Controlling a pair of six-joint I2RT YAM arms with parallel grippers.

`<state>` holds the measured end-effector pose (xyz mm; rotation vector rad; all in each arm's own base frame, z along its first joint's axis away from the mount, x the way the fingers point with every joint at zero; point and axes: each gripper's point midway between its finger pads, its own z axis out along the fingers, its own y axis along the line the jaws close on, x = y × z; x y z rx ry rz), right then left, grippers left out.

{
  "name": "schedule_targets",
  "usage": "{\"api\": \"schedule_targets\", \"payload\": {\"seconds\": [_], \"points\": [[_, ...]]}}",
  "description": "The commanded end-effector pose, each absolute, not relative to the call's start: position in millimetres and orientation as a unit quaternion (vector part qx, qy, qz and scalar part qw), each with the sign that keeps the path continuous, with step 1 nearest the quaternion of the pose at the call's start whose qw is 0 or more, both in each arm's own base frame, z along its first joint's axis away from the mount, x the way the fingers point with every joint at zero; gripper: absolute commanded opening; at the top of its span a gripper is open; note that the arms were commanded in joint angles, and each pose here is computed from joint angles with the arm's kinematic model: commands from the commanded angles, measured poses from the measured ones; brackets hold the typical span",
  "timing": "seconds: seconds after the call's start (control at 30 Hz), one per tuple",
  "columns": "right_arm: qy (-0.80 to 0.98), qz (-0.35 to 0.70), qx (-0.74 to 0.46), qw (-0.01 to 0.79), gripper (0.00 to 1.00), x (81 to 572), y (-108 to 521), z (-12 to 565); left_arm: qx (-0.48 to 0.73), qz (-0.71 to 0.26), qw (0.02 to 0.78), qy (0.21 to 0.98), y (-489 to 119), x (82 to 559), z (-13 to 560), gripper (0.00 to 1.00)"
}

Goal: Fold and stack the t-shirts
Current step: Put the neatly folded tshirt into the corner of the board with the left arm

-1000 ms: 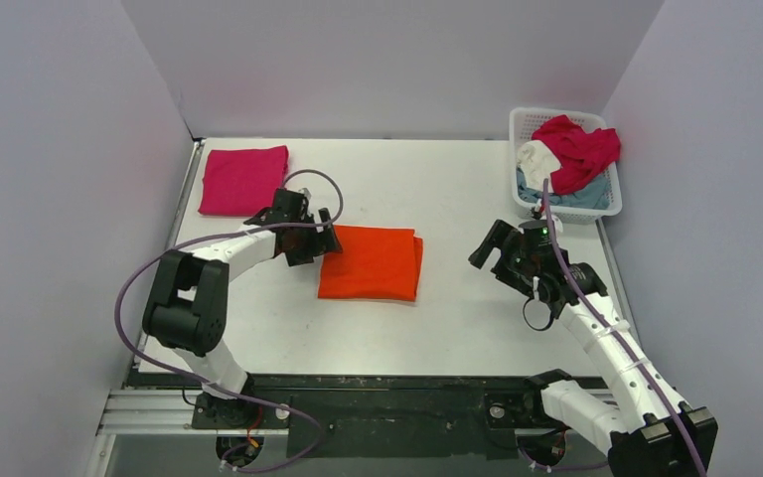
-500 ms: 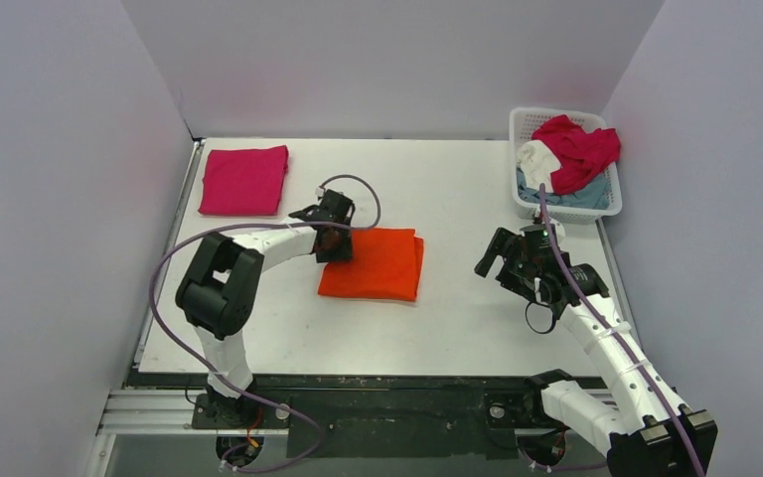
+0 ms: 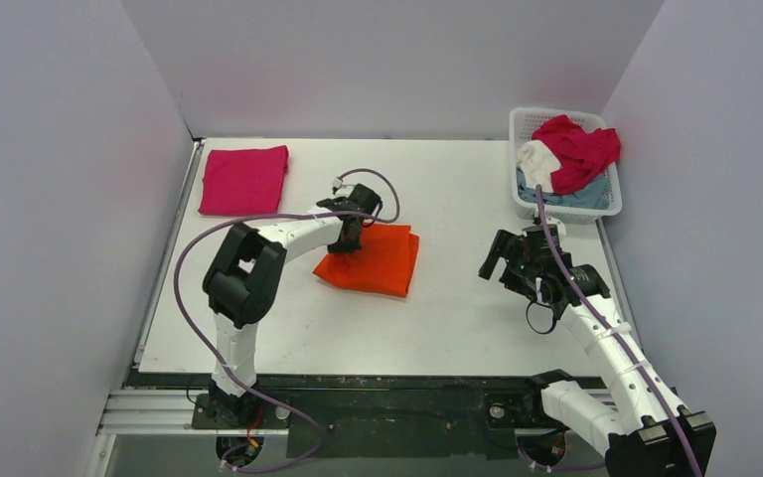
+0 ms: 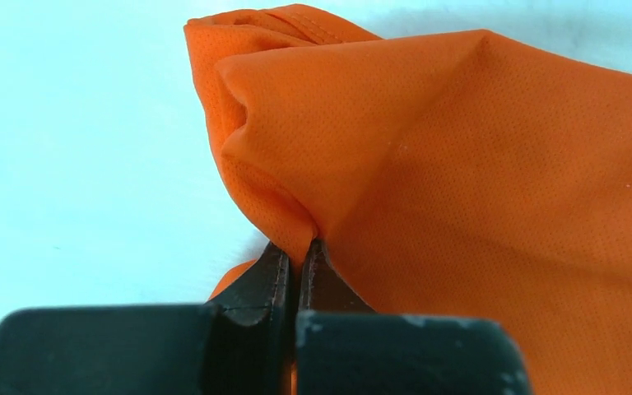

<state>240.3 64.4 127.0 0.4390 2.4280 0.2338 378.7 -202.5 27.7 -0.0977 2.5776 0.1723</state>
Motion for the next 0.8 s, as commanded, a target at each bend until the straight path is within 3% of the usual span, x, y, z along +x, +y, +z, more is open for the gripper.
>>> {"api": "schedule_targets", "payload": {"seconds": [0.0, 0.3, 0.77], "points": [[0.924, 0.060, 0.164, 0.340, 0.97, 244, 52, 127, -0.034, 0.161, 0.332, 0.929, -157, 420, 74, 0.00], [0.919, 0.050, 0.157, 0.359, 0.94, 251, 47, 129, 0.028, 0.211, 0.500, 0.839, -95, 512, 186, 0.00], [0.923, 0.007, 0.161, 0.350, 0.93, 253, 33, 119, 0.054, 0.287, 0.588, 0.754, 1, 579, 296, 0.00]]}}
